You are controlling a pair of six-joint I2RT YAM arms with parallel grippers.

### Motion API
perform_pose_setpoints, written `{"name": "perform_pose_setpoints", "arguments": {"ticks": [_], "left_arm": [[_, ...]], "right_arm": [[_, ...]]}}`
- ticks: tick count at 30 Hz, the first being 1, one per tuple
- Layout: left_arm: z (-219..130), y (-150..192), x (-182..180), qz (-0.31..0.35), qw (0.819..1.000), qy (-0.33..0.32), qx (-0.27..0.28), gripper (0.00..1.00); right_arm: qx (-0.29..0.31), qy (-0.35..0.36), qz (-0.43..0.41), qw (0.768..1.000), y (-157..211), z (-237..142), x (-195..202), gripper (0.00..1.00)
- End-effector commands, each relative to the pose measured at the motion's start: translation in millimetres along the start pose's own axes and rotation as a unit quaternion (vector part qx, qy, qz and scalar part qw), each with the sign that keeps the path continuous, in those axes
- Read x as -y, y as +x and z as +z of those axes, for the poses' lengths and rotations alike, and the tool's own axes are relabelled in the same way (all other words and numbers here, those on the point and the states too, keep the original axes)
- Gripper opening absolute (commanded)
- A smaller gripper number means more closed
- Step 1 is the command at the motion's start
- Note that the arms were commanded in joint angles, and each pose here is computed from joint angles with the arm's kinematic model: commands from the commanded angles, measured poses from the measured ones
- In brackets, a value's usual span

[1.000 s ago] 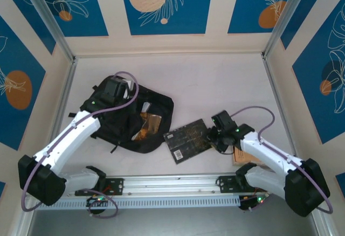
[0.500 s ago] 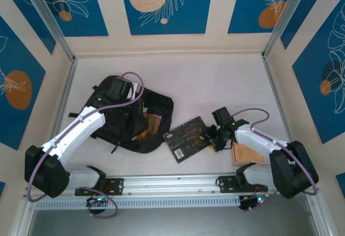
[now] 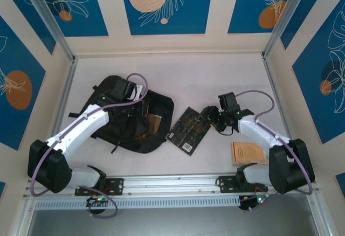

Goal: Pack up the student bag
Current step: Rotate the book at the center of the table, then pick up the book from the center of the table.

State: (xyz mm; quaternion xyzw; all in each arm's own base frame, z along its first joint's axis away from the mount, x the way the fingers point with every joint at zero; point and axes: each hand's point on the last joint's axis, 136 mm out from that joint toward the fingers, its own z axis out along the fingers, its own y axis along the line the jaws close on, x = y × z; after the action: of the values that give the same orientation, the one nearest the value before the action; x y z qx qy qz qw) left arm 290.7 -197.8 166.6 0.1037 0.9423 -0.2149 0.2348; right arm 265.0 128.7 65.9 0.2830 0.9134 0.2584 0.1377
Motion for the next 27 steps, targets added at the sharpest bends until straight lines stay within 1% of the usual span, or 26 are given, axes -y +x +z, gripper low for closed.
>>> {"name": "perform_pose_setpoints", "arguments": {"ticks": [1, 3, 7, 13, 18, 20, 22, 27], "left_arm": [[4, 5, 7, -0.001, 1.000, 0.015, -0.020, 0.10], [5, 6, 8, -0.003, 1.000, 0.018, -0.023, 0.10], [15, 14, 11, -0.005, 0.999, 0.025, -0.044, 0.09], [33, 27, 15, 0.001, 0.996, 0.020, -0.083, 0.09], [52, 40, 18, -0.004, 0.993, 0.019, -0.120, 0.09], [60, 49, 20, 0.003, 0.990, 0.017, -0.142, 0.08], [65, 54, 22, 0.010, 0.988, 0.014, -0.154, 0.08], [69, 58, 23, 0.011, 0.987, 0.012, -0.161, 0.08]], "right_arm": [[-0.043, 0.019, -0.003, 0.999, 24, 6, 21, 0.71], [-0.061, 0.017, 0.002, 0.998, 33, 11, 24, 0.71], [-0.087, -0.010, -0.003, 0.996, 42, 22, 20, 0.70], [-0.122, -0.074, -0.013, 0.990, 46, 38, -4, 0.69], [-0.153, -0.103, -0.013, 0.983, 46, 53, -19, 0.68], [-0.166, -0.150, -0.019, 0.975, 47, 53, -35, 0.68], [-0.170, -0.181, -0.025, 0.968, 47, 49, -47, 0.67], [-0.155, -0.219, -0.048, 0.962, 42, 33, -65, 0.67]]}}
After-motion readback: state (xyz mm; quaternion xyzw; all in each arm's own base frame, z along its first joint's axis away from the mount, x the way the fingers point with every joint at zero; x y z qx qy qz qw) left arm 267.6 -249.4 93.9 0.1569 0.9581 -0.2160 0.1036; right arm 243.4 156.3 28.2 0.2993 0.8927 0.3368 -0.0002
